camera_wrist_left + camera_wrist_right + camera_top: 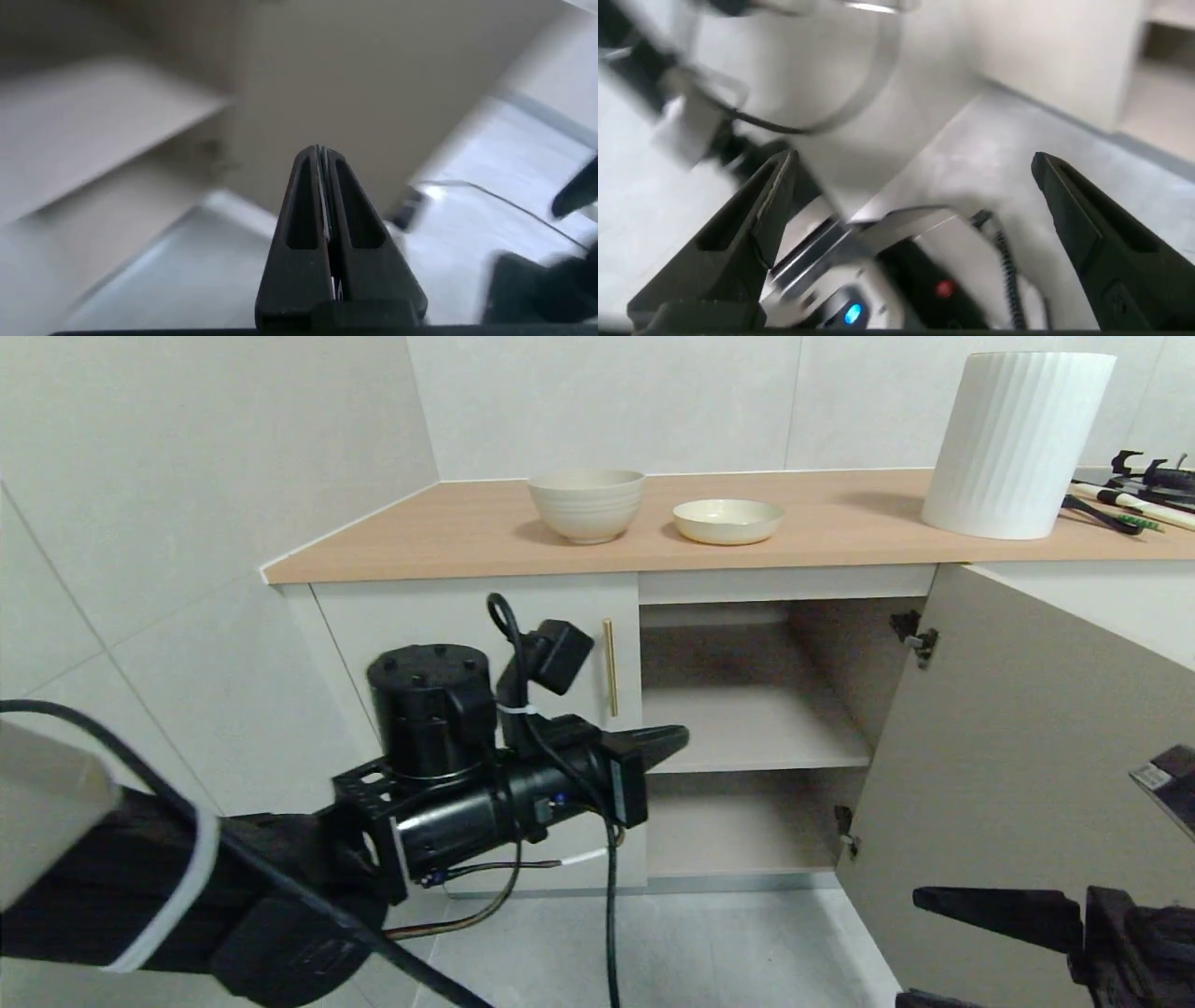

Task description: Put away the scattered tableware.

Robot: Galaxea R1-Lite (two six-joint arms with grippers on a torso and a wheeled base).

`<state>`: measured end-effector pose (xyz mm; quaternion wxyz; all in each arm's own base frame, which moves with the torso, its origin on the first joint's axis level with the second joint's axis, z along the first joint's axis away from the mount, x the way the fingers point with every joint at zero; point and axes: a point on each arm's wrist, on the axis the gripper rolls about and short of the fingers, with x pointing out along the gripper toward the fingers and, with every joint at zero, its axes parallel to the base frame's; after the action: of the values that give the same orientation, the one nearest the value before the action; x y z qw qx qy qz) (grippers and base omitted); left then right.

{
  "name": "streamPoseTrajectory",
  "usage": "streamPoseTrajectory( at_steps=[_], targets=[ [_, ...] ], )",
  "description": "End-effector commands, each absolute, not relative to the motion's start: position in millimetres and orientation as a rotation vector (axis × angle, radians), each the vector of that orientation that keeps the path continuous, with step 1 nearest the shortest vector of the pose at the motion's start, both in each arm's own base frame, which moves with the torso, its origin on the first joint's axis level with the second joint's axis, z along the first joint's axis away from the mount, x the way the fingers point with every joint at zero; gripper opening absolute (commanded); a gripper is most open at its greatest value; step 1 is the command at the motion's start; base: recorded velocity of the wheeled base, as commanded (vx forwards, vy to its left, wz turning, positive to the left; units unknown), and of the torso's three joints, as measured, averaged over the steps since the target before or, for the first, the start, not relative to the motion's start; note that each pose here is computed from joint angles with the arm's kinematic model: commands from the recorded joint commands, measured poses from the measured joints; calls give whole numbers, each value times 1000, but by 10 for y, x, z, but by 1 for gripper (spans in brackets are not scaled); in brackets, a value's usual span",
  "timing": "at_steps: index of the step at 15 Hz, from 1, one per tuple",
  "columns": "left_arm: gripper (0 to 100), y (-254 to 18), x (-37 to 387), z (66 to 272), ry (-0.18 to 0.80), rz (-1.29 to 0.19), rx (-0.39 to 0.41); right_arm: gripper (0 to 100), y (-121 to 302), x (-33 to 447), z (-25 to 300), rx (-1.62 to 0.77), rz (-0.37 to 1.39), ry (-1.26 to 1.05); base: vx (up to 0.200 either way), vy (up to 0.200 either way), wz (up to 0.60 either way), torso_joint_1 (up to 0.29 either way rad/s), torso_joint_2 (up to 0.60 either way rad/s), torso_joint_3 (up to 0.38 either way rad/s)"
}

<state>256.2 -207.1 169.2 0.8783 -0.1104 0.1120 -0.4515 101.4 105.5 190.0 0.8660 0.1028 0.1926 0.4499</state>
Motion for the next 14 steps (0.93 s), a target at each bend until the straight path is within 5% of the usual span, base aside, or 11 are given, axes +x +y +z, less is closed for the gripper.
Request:
streamPoseTrajectory(
  at_steps=[1,5,12,13,14],
  targets=[
    [0,-1345,2235,2112,186,-760,-230,100,1198,1221,1949,207,891,417,0,0,0,0,0,0],
    [0,-686,1671,2347,208,-588,-238,100,1393,1765,2042,83,767,362,0,0,0,0,0,0],
    [0,-473,1597,2455,262,-433,-242,100,1599,2154,2220,91,727,357,0,0,0,0,0,0],
    [100,-481,1626,2438,272,-432,-241,100,1595,2148,2210,92,726,363,0,0,0,0,0,0],
    [100,-484,1647,2443,271,-430,-242,100,1577,2124,2201,91,723,370,0,0,0,0,0,0]
  ],
)
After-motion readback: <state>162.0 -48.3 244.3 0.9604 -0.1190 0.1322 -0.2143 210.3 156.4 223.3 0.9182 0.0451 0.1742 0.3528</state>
